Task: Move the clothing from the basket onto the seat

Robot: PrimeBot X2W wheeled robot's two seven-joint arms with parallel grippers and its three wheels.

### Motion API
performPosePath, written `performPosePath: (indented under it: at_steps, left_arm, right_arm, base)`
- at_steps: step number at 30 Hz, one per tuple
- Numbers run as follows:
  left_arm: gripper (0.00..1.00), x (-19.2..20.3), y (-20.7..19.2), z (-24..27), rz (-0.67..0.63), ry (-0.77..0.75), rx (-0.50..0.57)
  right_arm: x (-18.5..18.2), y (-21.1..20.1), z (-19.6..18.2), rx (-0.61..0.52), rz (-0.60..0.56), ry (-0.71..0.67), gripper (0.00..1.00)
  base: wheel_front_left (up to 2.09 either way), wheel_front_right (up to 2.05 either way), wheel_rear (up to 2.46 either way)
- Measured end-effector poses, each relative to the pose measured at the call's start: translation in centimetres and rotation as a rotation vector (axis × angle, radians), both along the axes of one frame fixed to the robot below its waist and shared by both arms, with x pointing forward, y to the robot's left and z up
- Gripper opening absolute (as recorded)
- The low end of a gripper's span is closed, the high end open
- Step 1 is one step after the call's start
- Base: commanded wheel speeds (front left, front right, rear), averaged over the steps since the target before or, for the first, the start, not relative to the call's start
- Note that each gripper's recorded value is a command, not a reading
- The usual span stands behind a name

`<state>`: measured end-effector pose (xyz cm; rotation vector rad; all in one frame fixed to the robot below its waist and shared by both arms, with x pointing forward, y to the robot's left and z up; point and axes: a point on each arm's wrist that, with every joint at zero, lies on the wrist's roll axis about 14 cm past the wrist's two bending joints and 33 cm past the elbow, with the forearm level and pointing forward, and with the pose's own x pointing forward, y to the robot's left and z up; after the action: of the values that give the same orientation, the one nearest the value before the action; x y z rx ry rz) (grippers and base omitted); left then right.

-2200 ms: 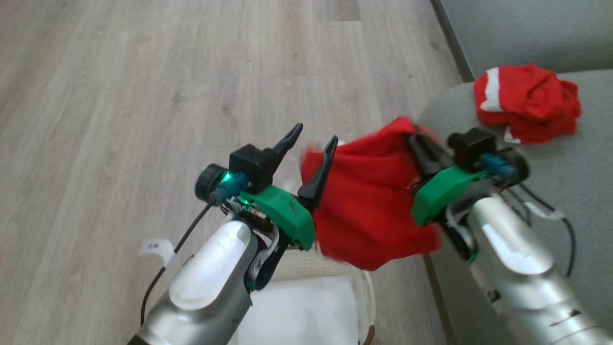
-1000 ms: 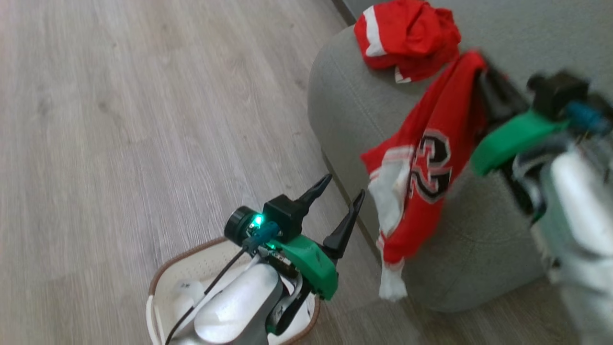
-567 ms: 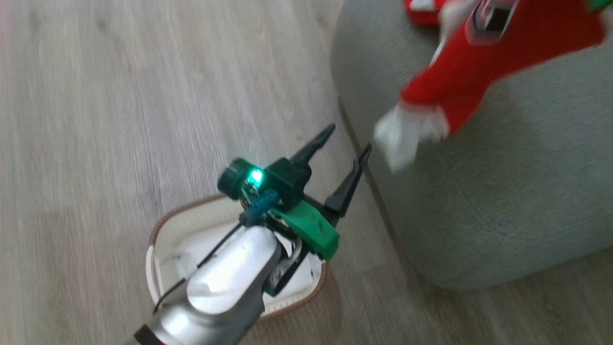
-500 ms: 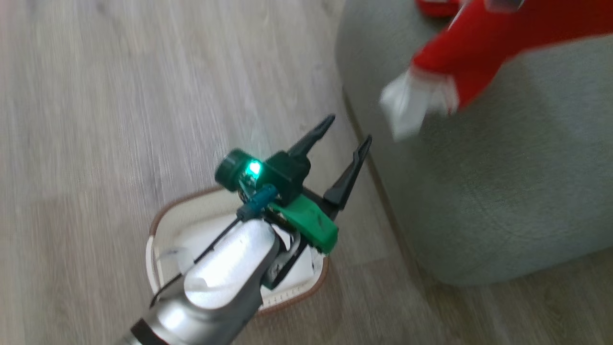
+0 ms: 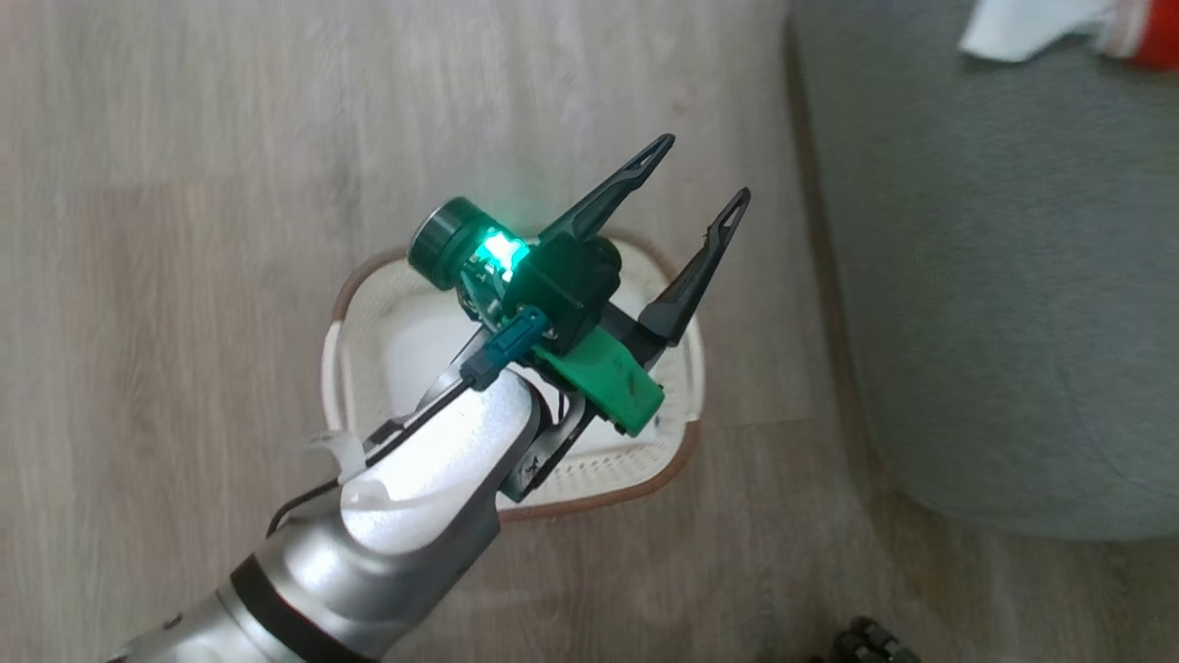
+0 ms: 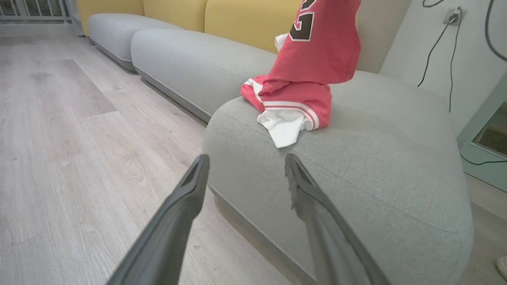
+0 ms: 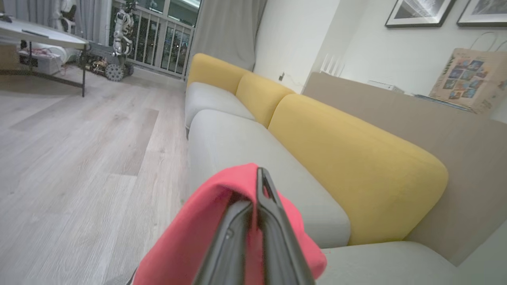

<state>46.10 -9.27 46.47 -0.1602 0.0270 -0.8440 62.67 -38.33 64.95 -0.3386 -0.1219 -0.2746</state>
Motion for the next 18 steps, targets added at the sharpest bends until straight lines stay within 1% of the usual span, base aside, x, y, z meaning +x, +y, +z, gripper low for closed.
performPosePath:
  at_steps: [5, 7, 9, 10, 11, 12, 15, 18]
  left_arm:
    - [1.00, 0.9, 1.7, -2.4, 0.032, 0.035, 0.036]
    - [1.00, 1.2, 2.2, -3.4, 0.045, 0.055, 0.046]
    - [1.00, 1.5, 2.6, -4.2, 0.060, 0.068, 0.055]
    - [1.00, 1.5, 2.6, -4.2, 0.060, 0.068, 0.055]
    - [1.00, 1.6, 3.0, -4.8, 0.066, 0.078, 0.064]
    - [1.00, 1.6, 3.0, -4.8, 0.066, 0.078, 0.064]
    - [1.00, 1.6, 3.0, -5.0, 0.065, 0.079, 0.069]
    - [1.00, 1.6, 2.8, -4.8, 0.063, 0.075, 0.064]
  right_arm:
    - [2.1, 0.0, -7.4, 0.050, -0.027, 0.101, 0.00]
    - [2.6, 0.6, -10.6, 0.073, -0.028, 0.153, 0.00]
    - [2.7, 1.5, -13.8, 0.071, -0.018, 0.218, 0.00]
    - [2.7, 1.5, -13.8, 0.071, -0.018, 0.218, 0.00]
    - [2.2, 1.9, -16.8, 0.072, -0.017, 0.286, 0.00]
    - [2.2, 1.9, -16.8, 0.072, -0.017, 0.286, 0.00]
    - [0.9, 1.2, -18.9, 0.070, -0.046, 0.341, 0.00]
    - [0.0, 0.2, -19.1, 0.067, -0.075, 0.349, 0.00]
  base:
    - [0.00, 0.00, 0.00]
    - [0.00, 0.00, 0.00]
    - [0.00, 0.00, 0.00]
    - [0.00, 0.00, 0.00]
    - [0.00, 0.00, 0.00]
    - [0.00, 0.00, 0.00]
    - [0.00, 0.00, 0.00]
    - [0.00, 0.00, 0.00]
